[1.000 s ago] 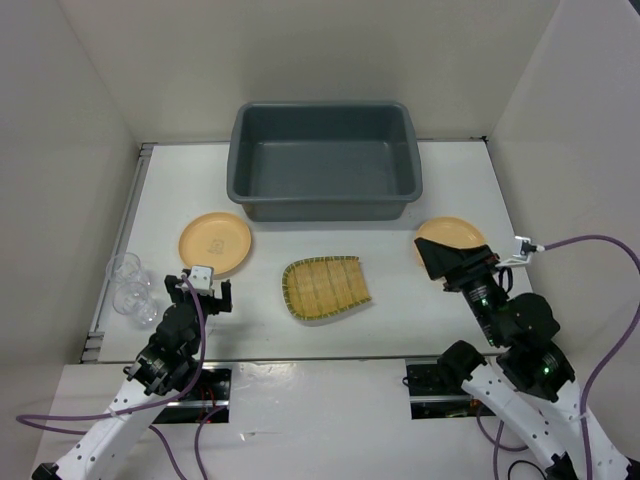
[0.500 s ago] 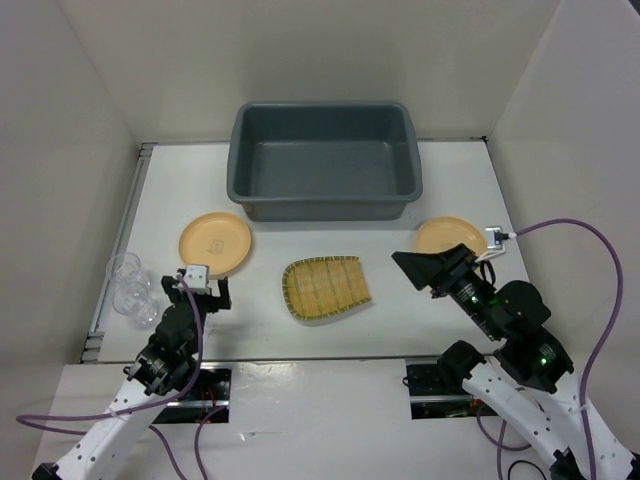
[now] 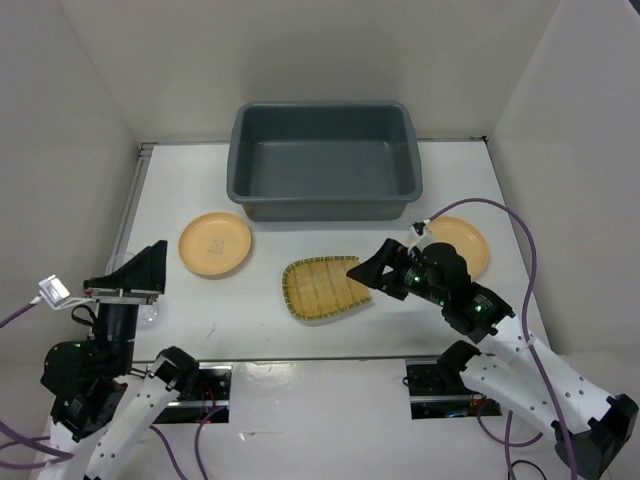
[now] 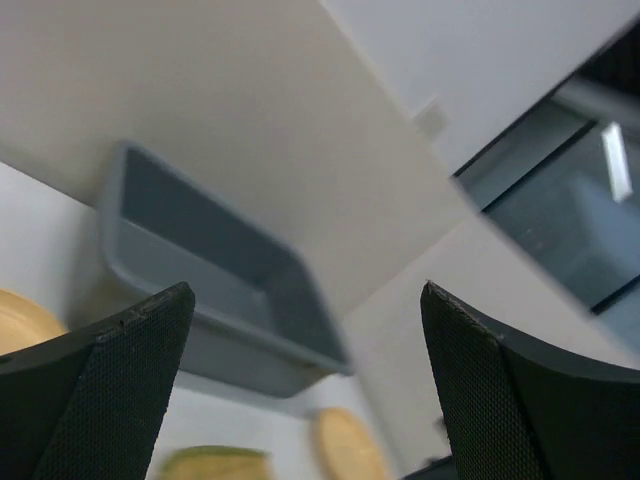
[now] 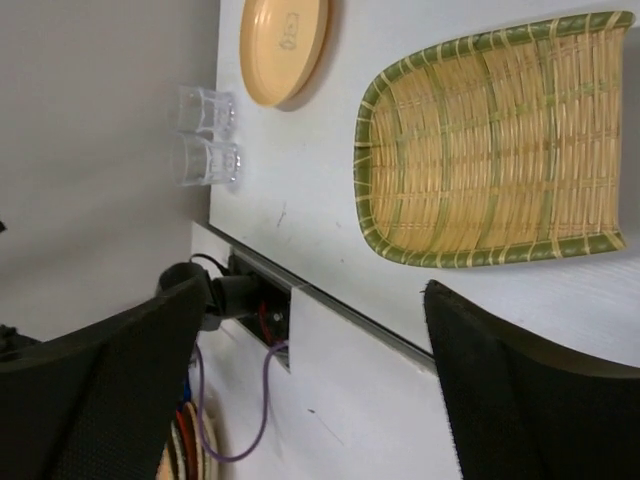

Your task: Place the mixed dishes into the plastic bin

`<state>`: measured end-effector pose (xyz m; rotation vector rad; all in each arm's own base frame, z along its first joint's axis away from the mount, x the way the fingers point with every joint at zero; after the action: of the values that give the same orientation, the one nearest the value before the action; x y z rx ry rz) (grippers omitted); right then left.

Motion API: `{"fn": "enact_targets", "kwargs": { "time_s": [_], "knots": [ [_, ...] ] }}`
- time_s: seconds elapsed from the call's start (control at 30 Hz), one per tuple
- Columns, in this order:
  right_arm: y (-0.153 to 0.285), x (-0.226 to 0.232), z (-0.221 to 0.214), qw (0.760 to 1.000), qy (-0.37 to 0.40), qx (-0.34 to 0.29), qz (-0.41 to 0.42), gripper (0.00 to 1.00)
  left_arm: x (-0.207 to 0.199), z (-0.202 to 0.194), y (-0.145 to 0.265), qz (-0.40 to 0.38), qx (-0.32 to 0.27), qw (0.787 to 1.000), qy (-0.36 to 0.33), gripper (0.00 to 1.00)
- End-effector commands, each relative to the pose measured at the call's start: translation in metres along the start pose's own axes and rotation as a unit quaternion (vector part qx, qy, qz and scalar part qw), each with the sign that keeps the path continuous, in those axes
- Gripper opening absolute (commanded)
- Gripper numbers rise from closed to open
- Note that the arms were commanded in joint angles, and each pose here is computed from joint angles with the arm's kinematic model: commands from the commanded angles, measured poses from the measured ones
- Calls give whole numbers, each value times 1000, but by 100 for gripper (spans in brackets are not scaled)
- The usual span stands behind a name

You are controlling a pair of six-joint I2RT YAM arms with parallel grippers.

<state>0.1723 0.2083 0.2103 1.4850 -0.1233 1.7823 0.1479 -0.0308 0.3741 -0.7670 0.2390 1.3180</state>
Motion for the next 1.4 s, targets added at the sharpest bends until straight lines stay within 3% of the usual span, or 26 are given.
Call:
{"fn": "enact_targets", "kwargs": {
  "time_s": [0.0,0.07,0.13,0.17,0.2,0.27,0.3,0.4,0.43,0.57,0.63,0.77,0.87,1.03,1.07,1.13,1.2,1.23,1.3,1.33,1.37],
  "knots": [
    [1,10,-2,999,27,9,22,89,16,-1,23,54,-5,973,222,100],
    [4,-1,0,1000,-11,-13,9,68,-1,-6,21,15,13,965,263,100],
    [9,0,0,998,-37,-17,37,75,-15,-33,18,-31,56,960,273,100],
    [13,-1,-2,998,-50,-14,46,84,-24,-43,17,-60,72,957,276,100],
    [9,-13,-13,997,-67,9,35,97,-57,-44,25,-160,95,941,282,100],
    [9,-21,-19,994,-99,21,32,99,-67,-72,35,-206,148,926,279,100],
    [8,-28,-23,994,-108,23,26,99,-64,-101,44,-200,219,925,238,100],
    [11,-38,-27,990,-135,18,23,99,-43,-132,63,-129,349,918,136,100],
    [10,-46,-29,989,-146,16,12,99,-41,-141,70,-147,379,910,80,100],
    [6,-77,-46,977,-210,29,-18,99,-26,-184,77,-111,518,848,13,100],
    [6,-86,-50,972,-234,29,-22,99,-18,-193,76,-86,554,828,-9,100],
    [1,-108,-57,956,-293,21,-21,99,5,-201,76,-13,647,756,-93,100],
    [-2,-116,-55,946,-325,0,-4,99,5,-196,64,-2,659,743,-120,100],
    [-6,-122,-51,941,-338,-18,-15,99,-19,-190,49,-56,613,783,-89,100],
    [-8,-122,-48,941,-338,-24,-14,99,-21,-194,50,-46,617,783,-65,100],
    [-7,-115,-41,948,-316,-36,-25,99,-19,-205,56,-34,633,772,-45,100],
    [-2,-88,-19,963,-259,-67,-15,99,-10,-222,63,-30,670,740,-53,100],
    [-13,-99,-22,966,-241,-56,-77,99,-5,-226,71,-24,690,721,-61,100],
    [-25,-69,-5,974,-193,-57,-107,99,-2,-226,63,-27,695,711,-100,100],
    [-47,-87,-26,970,-156,-18,-187,99,0,-224,61,-23,696,709,-113,100],
    [-57,-81,-33,969,-135,-11,-205,99,0,-220,53,-24,685,718,-126,100]
  ]
}}
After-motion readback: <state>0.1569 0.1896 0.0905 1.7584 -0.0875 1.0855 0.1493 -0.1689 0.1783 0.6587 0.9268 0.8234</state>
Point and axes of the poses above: each gripper's point midway between its finger pads, its own y axis back along the fingers, its own x axis along the line the jaws close on, z = x × y, the point moved 1 cm from there along y, back along the fingers, and after that the axes turned 9 degrees about -y, right-handed, at the moved point
